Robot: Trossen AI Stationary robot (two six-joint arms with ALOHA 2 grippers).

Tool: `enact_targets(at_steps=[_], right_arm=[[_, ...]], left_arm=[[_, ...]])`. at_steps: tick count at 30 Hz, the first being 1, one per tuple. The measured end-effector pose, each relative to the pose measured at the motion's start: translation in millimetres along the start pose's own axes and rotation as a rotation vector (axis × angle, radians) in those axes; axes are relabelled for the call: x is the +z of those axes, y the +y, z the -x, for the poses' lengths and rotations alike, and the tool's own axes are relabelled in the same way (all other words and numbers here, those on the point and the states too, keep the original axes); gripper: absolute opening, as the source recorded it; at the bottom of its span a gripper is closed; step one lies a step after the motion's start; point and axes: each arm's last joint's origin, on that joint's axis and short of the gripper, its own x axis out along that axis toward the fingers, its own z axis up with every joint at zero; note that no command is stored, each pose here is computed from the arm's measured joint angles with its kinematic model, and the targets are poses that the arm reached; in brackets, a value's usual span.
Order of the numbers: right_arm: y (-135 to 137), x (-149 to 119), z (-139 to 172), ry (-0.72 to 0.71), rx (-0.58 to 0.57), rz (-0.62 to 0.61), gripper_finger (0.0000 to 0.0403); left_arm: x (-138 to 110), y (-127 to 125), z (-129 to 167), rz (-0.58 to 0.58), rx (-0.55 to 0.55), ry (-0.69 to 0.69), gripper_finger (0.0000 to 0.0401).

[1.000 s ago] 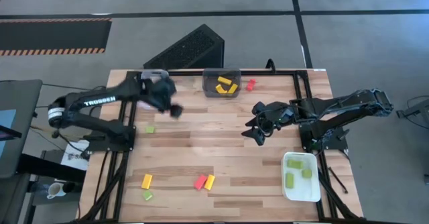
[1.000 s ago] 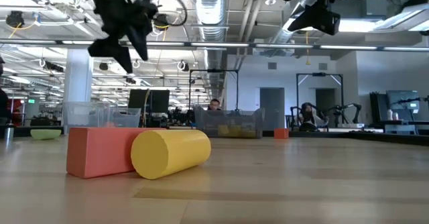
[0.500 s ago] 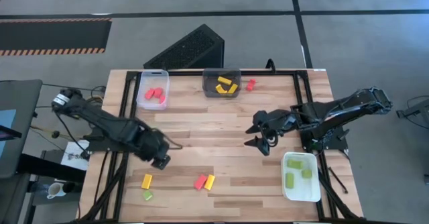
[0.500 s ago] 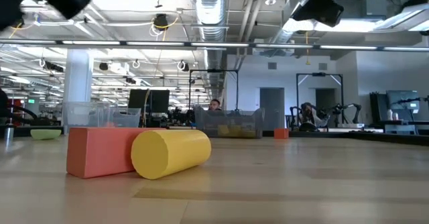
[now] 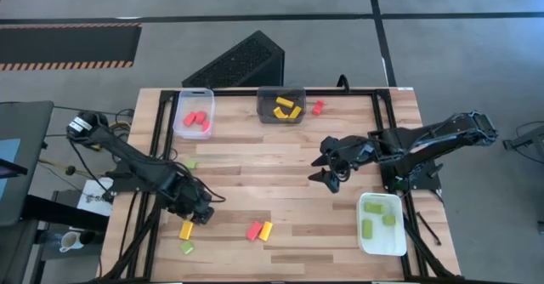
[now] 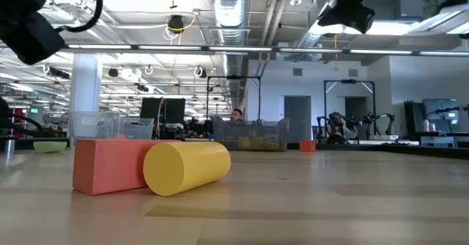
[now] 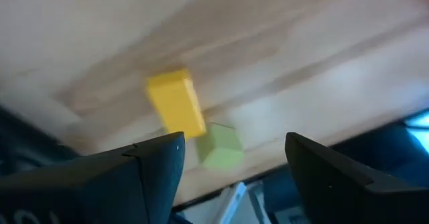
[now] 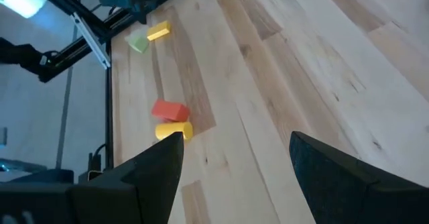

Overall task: Sort & place blocks by color
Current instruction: Put the green block into the white bin

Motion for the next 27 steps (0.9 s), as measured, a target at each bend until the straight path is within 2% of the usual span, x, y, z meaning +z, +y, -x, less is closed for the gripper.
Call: enact_targets(at_steps=[3,6,13,20,27], right_arm=[[-0.4,-0.5,0.0,0.006,-0.003,-0.015,0.0295],[-1.1,-1.4,0.0,0.016,-0.011,-0.024,0.0295],[-1.2,-1.8,0.0,0.019,-0.012,-0.023,0.0295],[-1.7,-2.3,0.0,0.025,-0.016,-0.019,0.0295],[-2.1,-3.0,0.1,0.033,-0.020,-0.031,0.0295]], left_arm=[[-10.0,-6.1,-2.7,-0.046,-0.063,0.029,0.0238],[-22.7,-7.1,-6.3,-0.066,-0.081,0.065,0.0238],[-49.6,-7.5,-30.1,-0.122,-0.049,0.103,0.0238],[-48.5,-10.7,-63.2,-0.112,0.039,0.074,0.0238],[-44.7,-11.7,-78.4,-0.136,0.079,0.059,0.0238]])
